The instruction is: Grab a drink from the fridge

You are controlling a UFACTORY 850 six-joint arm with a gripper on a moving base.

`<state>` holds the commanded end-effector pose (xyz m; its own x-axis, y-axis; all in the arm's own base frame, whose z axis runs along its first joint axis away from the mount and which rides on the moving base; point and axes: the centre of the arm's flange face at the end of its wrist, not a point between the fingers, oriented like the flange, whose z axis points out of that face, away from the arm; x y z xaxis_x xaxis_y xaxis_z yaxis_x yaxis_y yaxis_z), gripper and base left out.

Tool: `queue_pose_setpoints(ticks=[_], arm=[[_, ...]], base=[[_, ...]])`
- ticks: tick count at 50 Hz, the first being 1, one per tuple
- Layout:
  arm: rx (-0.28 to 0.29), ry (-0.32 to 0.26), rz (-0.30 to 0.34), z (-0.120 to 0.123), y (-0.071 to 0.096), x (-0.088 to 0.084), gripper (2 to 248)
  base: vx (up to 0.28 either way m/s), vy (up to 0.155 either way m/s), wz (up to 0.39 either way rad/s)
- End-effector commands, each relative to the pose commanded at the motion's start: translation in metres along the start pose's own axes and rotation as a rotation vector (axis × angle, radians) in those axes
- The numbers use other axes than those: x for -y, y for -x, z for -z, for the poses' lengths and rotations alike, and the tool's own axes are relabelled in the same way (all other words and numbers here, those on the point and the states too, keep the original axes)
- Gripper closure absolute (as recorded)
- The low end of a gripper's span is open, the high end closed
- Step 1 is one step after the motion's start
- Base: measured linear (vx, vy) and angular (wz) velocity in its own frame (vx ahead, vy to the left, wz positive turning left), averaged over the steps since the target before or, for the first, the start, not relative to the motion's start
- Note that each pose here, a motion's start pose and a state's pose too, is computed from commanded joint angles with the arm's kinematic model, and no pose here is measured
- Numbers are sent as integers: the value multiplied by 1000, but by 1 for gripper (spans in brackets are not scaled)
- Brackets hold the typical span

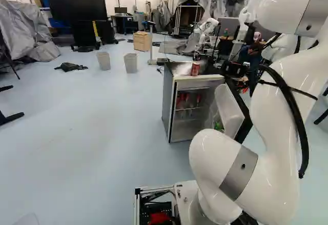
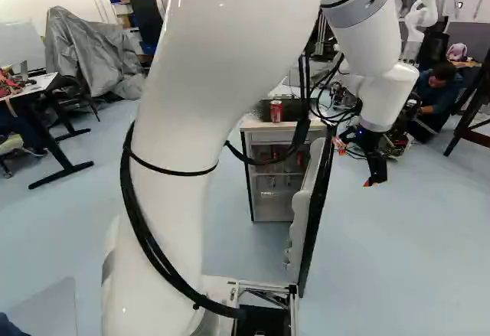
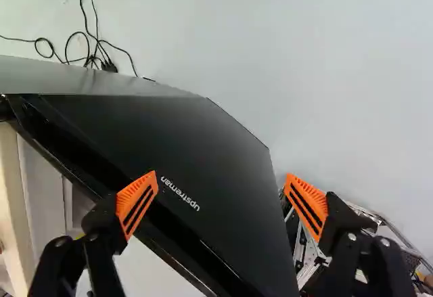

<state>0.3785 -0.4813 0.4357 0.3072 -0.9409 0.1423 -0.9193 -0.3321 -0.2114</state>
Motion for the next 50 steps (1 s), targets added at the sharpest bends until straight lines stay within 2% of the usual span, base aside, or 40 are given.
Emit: queue_pose_setpoints(ticks=[18,35,50], arm=[[2,4,-18,2,-1,-11,3],[47,9,-21,3,3,-13,3],[93,19,-25,-16,2,-16,3]], base=[[0,0,0],[0,0,0],[0,0,0]])
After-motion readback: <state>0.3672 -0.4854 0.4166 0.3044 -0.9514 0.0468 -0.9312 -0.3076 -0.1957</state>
